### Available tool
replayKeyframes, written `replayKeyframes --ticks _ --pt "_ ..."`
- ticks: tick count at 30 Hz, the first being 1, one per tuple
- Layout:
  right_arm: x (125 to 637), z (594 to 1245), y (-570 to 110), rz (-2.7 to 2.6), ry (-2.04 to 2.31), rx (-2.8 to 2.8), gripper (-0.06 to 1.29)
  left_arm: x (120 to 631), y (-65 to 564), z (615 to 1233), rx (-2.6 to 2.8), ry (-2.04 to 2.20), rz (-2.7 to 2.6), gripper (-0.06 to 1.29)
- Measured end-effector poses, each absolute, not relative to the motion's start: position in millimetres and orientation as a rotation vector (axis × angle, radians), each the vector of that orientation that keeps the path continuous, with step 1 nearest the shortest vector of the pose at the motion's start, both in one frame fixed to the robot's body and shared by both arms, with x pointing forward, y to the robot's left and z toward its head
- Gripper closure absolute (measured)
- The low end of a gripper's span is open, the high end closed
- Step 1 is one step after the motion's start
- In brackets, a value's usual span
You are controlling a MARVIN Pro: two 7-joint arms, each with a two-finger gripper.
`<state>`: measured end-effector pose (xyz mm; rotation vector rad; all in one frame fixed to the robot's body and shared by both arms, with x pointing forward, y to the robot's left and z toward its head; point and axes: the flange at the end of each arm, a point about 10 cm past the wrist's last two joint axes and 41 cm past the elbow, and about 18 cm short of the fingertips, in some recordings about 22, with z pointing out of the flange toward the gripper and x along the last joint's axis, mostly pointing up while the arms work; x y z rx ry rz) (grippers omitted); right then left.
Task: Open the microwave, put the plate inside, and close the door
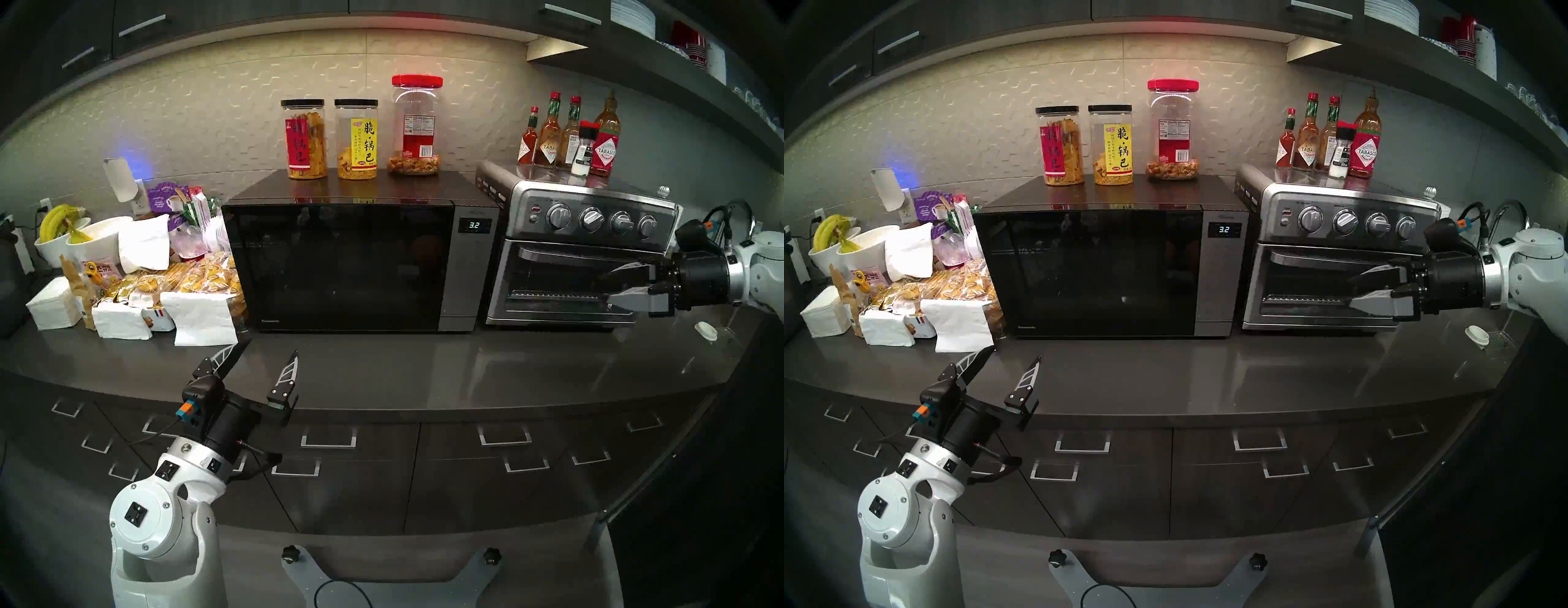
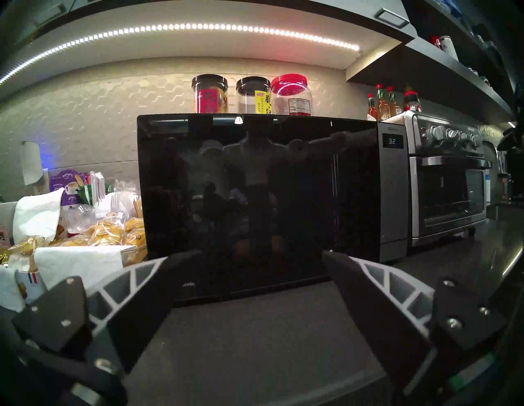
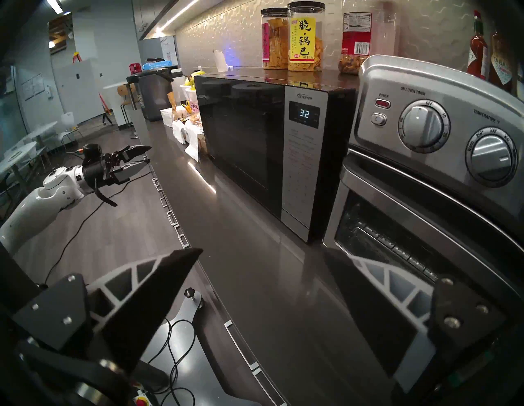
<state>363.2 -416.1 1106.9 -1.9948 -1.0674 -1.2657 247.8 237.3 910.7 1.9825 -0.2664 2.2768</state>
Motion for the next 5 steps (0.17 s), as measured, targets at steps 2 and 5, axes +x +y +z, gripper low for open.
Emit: replayKeyframes --ticks 2,5 --pt "363.1 1106.9 -416.1 -1.266 -1.067 -1.995 0.01 246.0 236.8 909.2 1.987 -0.261 2.277 0.01" --pt "363.1 1106.9 -416.2 -1.266 -1.067 -1.995 0.01 245.1 236.5 908.6 1.989 -0.257 2.278 0.01"
